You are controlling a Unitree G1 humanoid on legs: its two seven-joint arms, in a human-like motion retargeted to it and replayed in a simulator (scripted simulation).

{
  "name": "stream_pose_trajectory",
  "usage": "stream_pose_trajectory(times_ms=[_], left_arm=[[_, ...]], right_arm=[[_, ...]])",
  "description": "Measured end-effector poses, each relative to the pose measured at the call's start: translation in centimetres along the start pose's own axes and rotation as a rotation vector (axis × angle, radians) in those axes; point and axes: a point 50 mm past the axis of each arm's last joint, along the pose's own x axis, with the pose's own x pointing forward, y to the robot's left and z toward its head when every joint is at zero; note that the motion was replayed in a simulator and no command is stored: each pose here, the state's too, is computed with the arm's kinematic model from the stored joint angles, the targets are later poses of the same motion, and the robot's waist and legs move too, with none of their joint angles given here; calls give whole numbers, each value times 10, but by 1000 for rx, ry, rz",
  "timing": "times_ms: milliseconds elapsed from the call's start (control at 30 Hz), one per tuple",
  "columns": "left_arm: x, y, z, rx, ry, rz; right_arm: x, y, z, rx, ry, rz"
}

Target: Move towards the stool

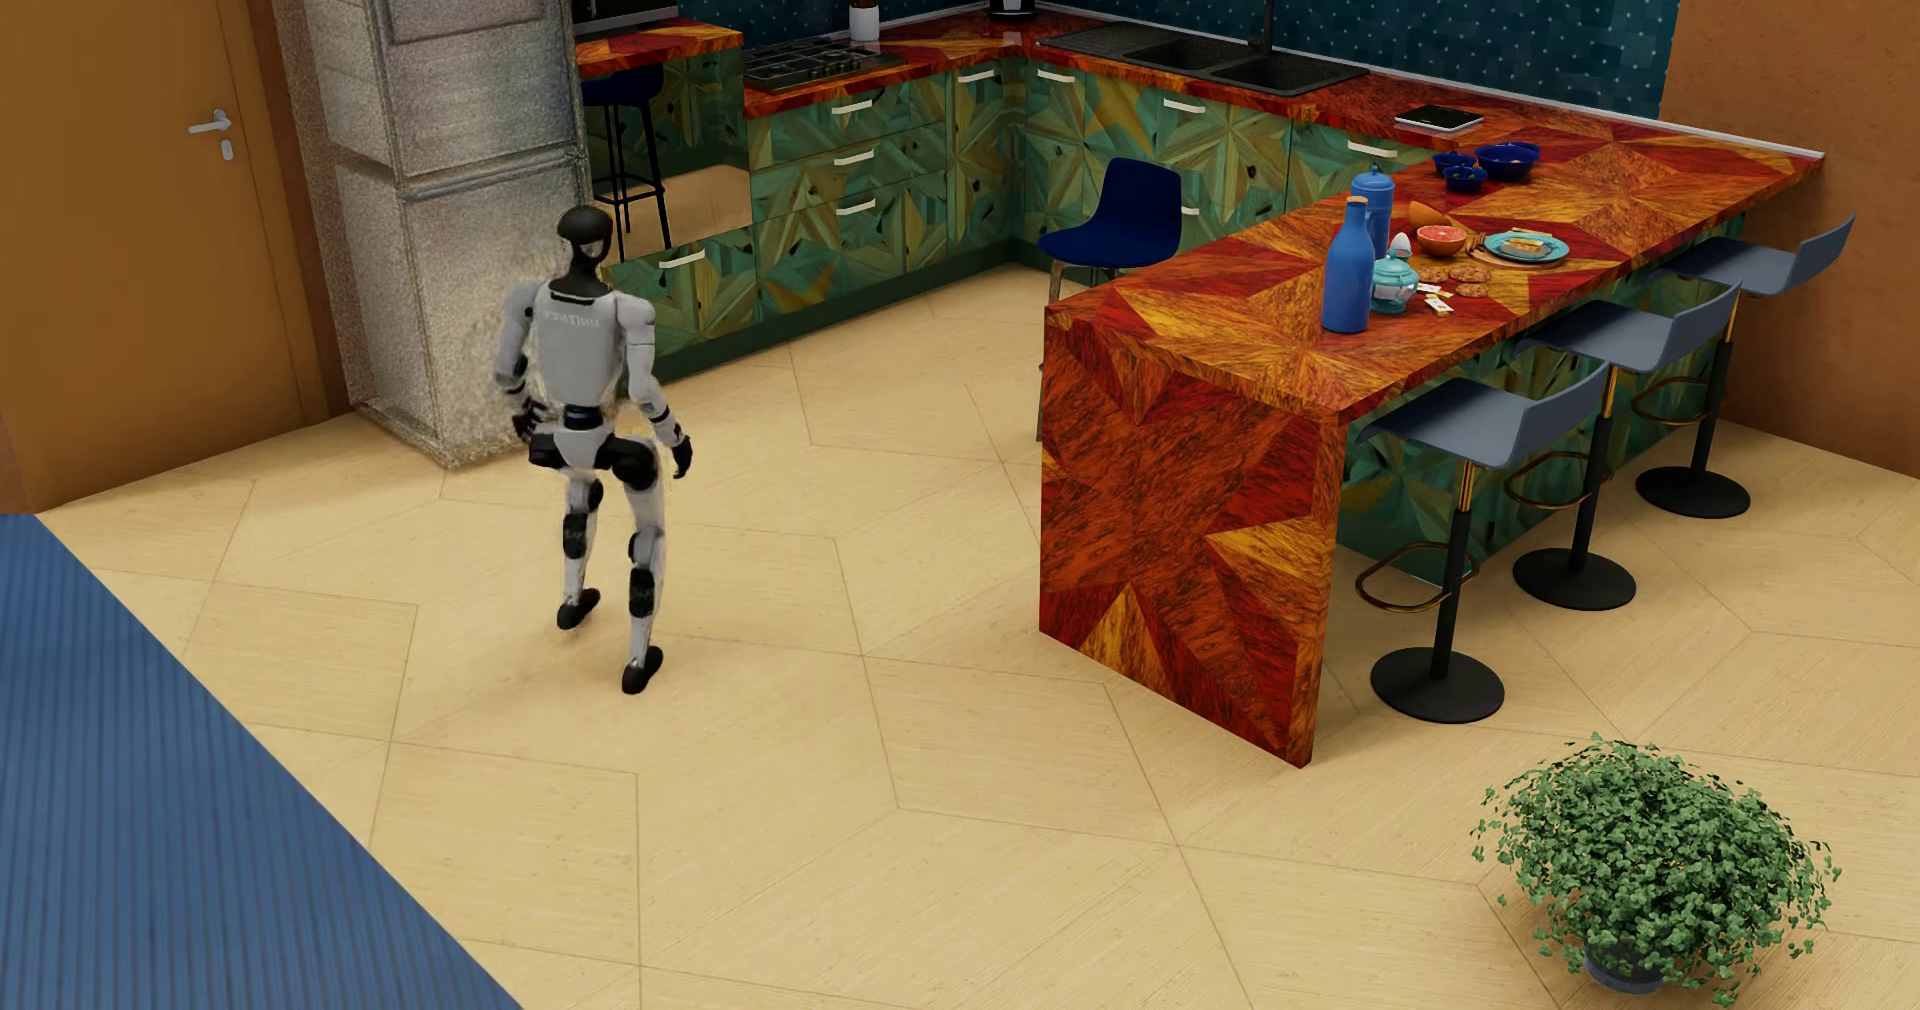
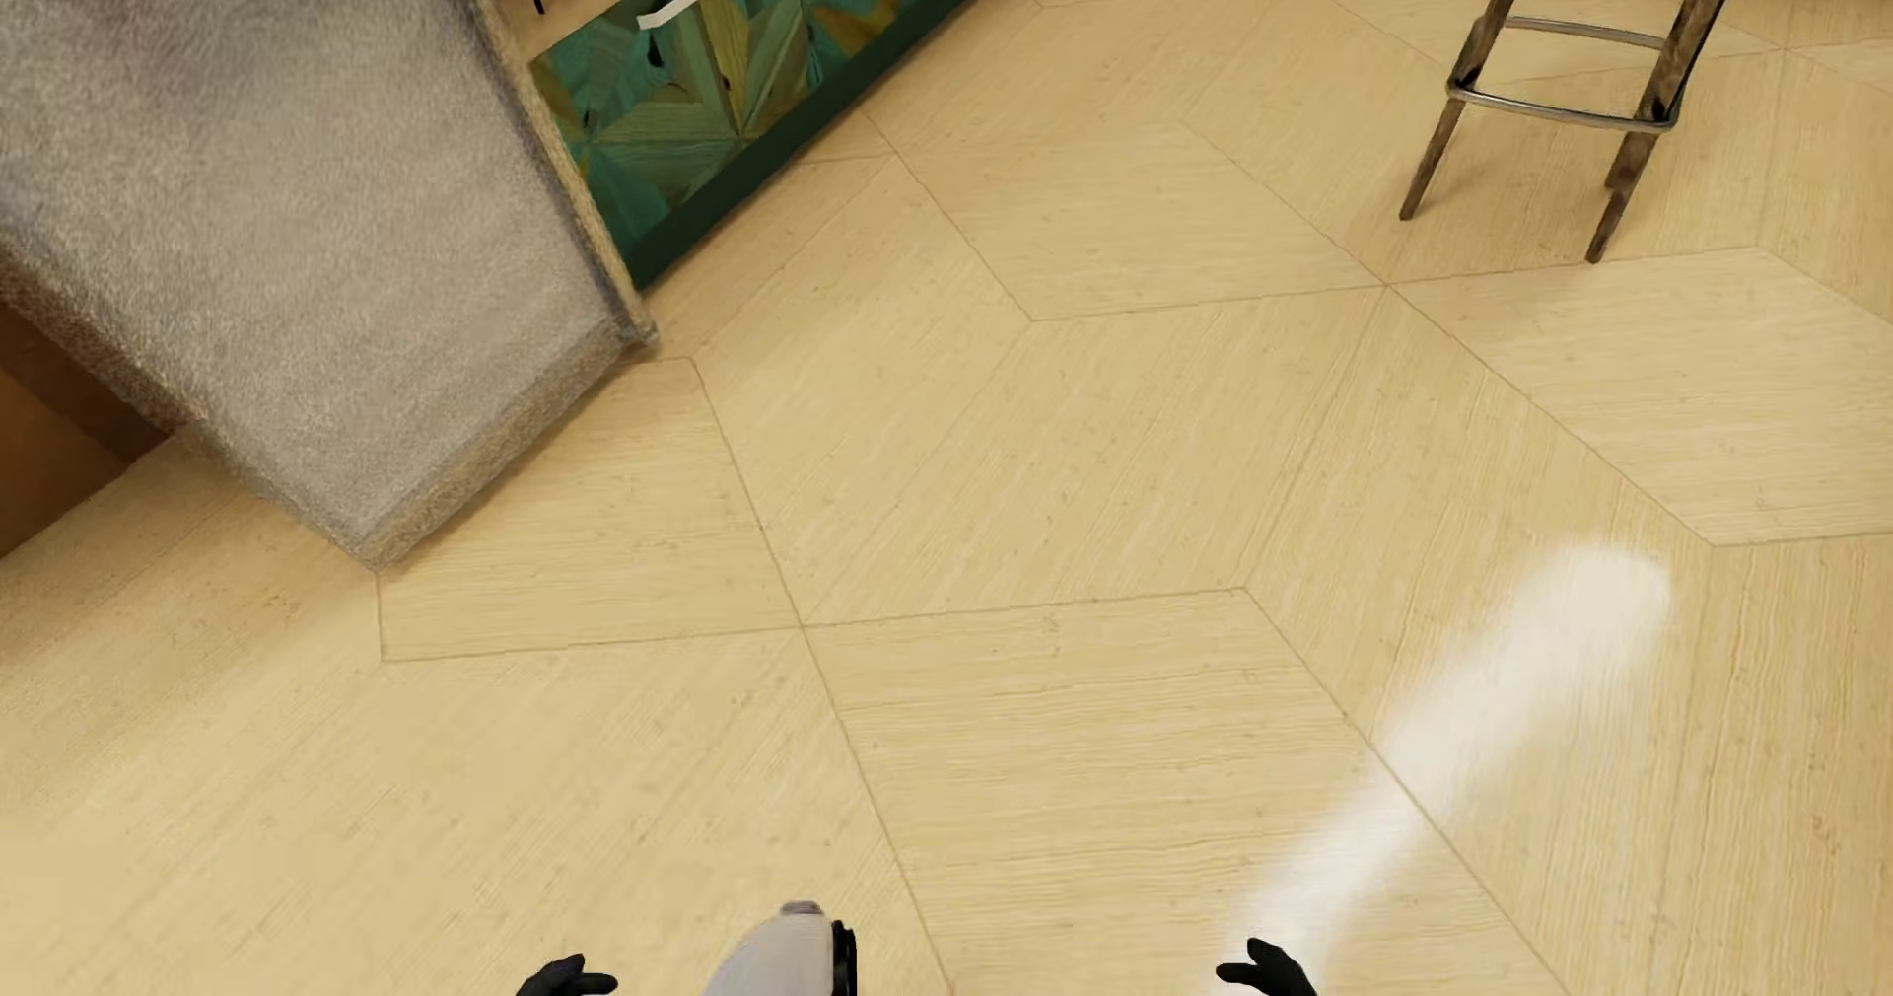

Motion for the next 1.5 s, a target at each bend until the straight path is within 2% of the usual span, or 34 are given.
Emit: stream_pose_trajectory(times_ms=[33,100,167,200,267,300,333,367,433,467,500,567,600,633,700,767,800,867,900,967,1033,1100,1167,1200,1267,1367,1500], left_arm=[[-5,9,-17,27,73,18],[2,32,-1,43,10,98],[17,36,54,-73,-201,211],[18,23,81,-120,-296,212],[21,-14,130,-133,-423,124],[22,-24,143,-86,-455,76],[20,-31,122,-84,-414,40],[16,-28,85,-44,-332,13],[3,10,13,24,-121,38],[0,24,-3,46,-35,53],[3,29,-1,32,3,71],[20,11,68,-70,-139,83],[26,-12,104,-118,-229,48],[28,-24,116,-124,-277,28],[19,-15,89,-132,-290,65],[11,11,52,-48,-239,117],[12,35,38,-18,-198,173],[22,42,81,-45,-273,219],[24,31,104,-60,-325,192],[29,-10,106,-40,-308,49],[24,-15,82,-26,-253,-33],[17,0,46,-1,-143,-58],[12,19,31,-23,-79,-14],[11,12,30,-58,-67,-6],[18,-12,55,-85,-105,-29],[21,2,59,-120,-128,33],[19,4,48,-135,-86,14]], right_arm=[[4,9,32,-2,-110,33],[7,22,55,-46,-184,116],[1,11,18,-23,-90,155],[-6,-2,-2,-20,-36,135],[-20,-17,-48,-19,114,55],[-23,-17,-69,-52,207,33],[-22,-10,-69,-63,220,22],[-15,-3,-50,-6,172,3],[-3,25,14,145,-30,38],[0,39,26,125,-69,115],[1,33,19,118,-62,165],[-7,14,6,127,-62,187],[-9,11,-11,15,-1,193],[-12,6,-37,-46,94,164],[-14,6,-43,-55,133,81],[-5,9,-6,-12,51,-7],[-4,17,2,-15,37,4],[-10,2,-22,-33,95,24],[-15,-3,-35,-54,117,44],[-11,6,-38,-199,124,152],[1,4,12,-247,-52,180],[5,19,54,-167,-241,185],[1,23,73,-34,-368,176],[0,16,66,20,-365,154],[2,9,44,2,-261,142],[-1,16,14,12,-92,135],[0,10,12,-6,-62,97]])
